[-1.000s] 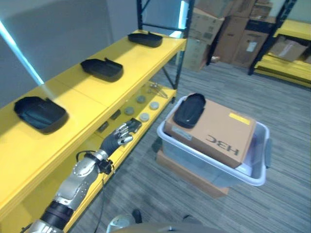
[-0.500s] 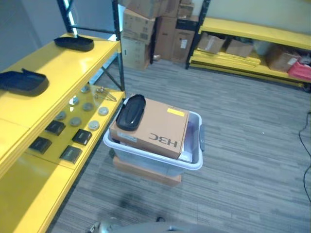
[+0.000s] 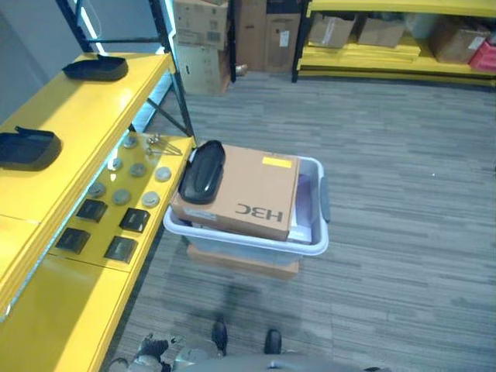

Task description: Move parts from the plastic box to the shelf.

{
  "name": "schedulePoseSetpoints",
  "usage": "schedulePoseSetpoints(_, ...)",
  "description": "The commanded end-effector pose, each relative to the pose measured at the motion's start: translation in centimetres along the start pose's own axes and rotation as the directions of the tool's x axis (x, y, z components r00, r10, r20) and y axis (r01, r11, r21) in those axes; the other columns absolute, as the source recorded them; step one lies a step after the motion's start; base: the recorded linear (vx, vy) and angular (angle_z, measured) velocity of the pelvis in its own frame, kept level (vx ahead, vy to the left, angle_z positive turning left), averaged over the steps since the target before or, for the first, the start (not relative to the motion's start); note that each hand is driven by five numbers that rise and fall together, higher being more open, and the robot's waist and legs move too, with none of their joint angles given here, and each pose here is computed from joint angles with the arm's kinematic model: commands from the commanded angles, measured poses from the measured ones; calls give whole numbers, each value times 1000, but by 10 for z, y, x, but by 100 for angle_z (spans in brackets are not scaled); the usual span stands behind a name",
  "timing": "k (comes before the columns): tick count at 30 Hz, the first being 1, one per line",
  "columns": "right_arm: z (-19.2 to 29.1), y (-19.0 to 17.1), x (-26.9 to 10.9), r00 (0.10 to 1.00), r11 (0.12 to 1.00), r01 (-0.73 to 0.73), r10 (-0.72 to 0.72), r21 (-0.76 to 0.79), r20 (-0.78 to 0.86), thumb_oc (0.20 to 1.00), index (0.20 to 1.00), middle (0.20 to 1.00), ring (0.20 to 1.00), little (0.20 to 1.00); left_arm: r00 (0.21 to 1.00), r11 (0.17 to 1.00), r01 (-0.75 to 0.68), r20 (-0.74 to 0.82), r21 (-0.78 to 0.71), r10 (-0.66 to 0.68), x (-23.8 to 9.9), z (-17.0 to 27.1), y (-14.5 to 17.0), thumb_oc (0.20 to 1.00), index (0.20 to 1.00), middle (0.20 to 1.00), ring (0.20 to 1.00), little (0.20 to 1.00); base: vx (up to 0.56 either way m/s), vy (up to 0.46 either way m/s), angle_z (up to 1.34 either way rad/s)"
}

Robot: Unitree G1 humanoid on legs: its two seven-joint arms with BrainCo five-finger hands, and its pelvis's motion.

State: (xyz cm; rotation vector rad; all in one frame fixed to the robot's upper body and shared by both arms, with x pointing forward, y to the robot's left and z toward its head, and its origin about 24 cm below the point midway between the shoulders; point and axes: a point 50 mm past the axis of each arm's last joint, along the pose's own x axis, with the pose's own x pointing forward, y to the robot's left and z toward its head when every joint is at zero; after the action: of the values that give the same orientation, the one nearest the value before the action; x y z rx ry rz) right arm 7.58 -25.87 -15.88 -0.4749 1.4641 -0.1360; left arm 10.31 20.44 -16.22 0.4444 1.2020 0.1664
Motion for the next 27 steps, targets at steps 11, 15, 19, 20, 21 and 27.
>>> schedulePoseSetpoints(11, 25, 6, -4, 980, 996, -23, 6, 81, 199, 1000, 1000, 1000, 1000, 1000, 994, 993, -105, -20, -60, 104, 8, 1, 41, 1000, 1000, 1000, 1000, 1000, 131, -118, 19)
schedulePoseSetpoints(15, 44, -3, -7, 957, 987, -7, -39, 158, 287, 1000, 1000, 1000, 1000, 1000, 996, 995, -91, -8, -34, 91, 6, -1, 30, 1000, 1000, 1000, 1000, 1000, 109, -158, 25)
schedulePoseSetpoints(19, 72, -35, -16, 901, 917, -49, -130, 396, 414, 1000, 1000, 1000, 1000, 1000, 997, 995, -56, 49, 87, 52, 4, -6, 23, 1000, 1000, 1000, 1000, 1000, 36, -83, 21)
schedulePoseSetpoints(20, 74, -39, -17, 891, 908, -58, -140, 415, 431, 1000, 1000, 1000, 1000, 1000, 997, 994, -54, 53, 94, 49, 4, -7, 24, 1000, 1000, 1000, 1000, 1000, 2, -62, 58)
schedulePoseSetpoints(21, 100, -52, -32, 839, 869, -80, -207, 488, 504, 1000, 1000, 1000, 1000, 1000, 997, 992, -54, 59, 117, 47, 2, -11, 25, 1000, 1000, 1000, 1000, 1000, 15, -34, 76)
schedulePoseSetpoints(27, 185, -96, -126, 516, 784, -167, -446, 597, 731, 1000, 1000, 1000, 1000, 1000, 997, 987, -73, 26, 143, 70, -3, -38, 26, 1000, 1000, 1000, 1000, 1000, 34, 6, 17)
